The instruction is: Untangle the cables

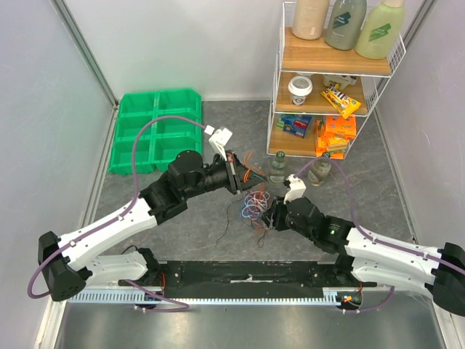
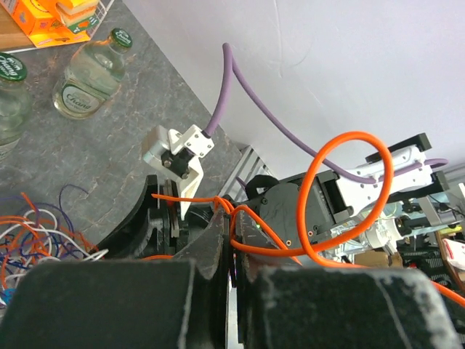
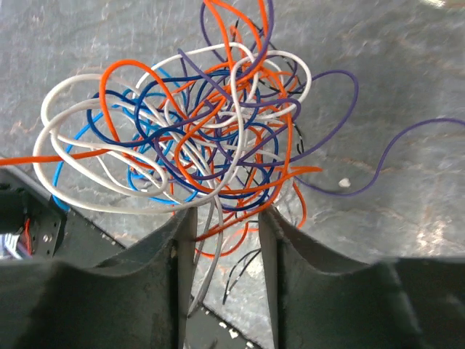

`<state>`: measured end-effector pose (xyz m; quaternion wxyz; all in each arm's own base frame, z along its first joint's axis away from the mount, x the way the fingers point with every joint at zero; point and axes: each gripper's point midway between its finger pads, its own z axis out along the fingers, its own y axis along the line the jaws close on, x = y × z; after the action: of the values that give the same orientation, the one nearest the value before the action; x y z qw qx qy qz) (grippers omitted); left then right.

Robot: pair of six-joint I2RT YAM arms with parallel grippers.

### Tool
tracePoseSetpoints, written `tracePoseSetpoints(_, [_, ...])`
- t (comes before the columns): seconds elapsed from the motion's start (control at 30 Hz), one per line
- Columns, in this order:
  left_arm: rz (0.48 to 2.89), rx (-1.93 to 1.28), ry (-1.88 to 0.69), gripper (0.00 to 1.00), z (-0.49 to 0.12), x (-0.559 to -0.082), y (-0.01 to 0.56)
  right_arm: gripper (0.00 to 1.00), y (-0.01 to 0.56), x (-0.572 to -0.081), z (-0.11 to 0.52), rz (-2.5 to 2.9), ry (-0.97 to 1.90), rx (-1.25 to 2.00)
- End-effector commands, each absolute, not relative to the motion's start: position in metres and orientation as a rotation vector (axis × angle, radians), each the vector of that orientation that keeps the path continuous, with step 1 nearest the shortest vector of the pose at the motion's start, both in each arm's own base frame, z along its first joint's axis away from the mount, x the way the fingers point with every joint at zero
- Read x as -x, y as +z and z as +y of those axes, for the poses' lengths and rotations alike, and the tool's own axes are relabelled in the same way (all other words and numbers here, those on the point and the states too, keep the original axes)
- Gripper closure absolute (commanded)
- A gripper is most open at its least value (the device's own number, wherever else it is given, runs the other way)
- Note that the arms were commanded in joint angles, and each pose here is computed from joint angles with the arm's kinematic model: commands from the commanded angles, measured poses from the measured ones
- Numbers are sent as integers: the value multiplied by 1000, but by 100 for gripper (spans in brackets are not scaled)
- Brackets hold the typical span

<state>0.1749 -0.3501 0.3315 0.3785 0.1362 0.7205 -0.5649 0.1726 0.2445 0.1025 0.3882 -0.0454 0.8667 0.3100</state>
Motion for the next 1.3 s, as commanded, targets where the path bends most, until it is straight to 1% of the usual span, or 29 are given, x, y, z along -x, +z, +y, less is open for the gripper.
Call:
tracePoseSetpoints(0.0, [1743, -372, -1552, 98, -353, -163, 378, 74, 113, -193, 224, 2071, 763, -118])
tracePoseSetpoints(0.07, [1706, -383, -1548, 98, -350, -163, 393, 88, 106, -194, 211, 2051, 742, -194])
tracePoseSetpoints(0.1, [1683, -379, -1535, 98, -347, -164, 402, 94, 93, -192, 199, 2075, 693, -226])
tracePoseSetpoints(0.13, [1662, -374, -1523, 99, -345, -166, 411, 99, 84, -190, 191, 2087, 661, -252])
tracePoseSetpoints(0.17, [1643, -368, -1501, 98, -342, -168, 420, 100, 78, -190, 182, 2097, 622, -277])
tracePoseSetpoints(0.37, [1558, -275, -1339, 98, -310, -182, 474, 100, 44, -183, 144, 2191, 387, -350])
tracePoseSetpoints(0.47, [1514, -264, -1287, 98, -297, -185, 500, 100, 43, -185, 140, 2213, 321, -325])
tracePoseSetpoints(0.67, [1372, -240, -1188, 98, -262, -182, 577, 100, 38, -191, 136, 2287, 200, -277])
tracePoseSetpoints(0.7, [1353, -239, -1165, 98, -256, -181, 586, 100, 38, -191, 136, 2293, 186, -260])
tracePoseSetpoints(0.73, [1336, -231, -1152, 99, -249, -180, 594, 97, 42, -192, 138, 2294, 185, -236])
tracePoseSetpoints(0.87, [1291, -199, -1069, 98, -229, -182, 611, 98, 56, -199, 125, 2251, 110, -237])
tracePoseSetpoints(0.97, [1208, -163, -1000, 98, -207, -183, 645, 98, 53, -203, 118, 2259, 95, -274])
tracePoseSetpoints(1.03, [1141, -159, -1023, 98, -205, -178, 668, 98, 47, -203, 115, 2272, 87, -303])
tracePoseSetpoints(1.13, [987, -202, -1097, 98, -203, -158, 706, 97, 40, -202, 111, 2273, 80, -347])
tracePoseSetpoints(1.17, [950, -218, -1111, 98, -203, -153, 714, 96, 40, -202, 112, 2271, 91, -340])
tracePoseSetpoints(1.27, [926, -238, -1128, 98, -209, -152, 717, 86, 53, -206, 128, 2251, 195, -268])
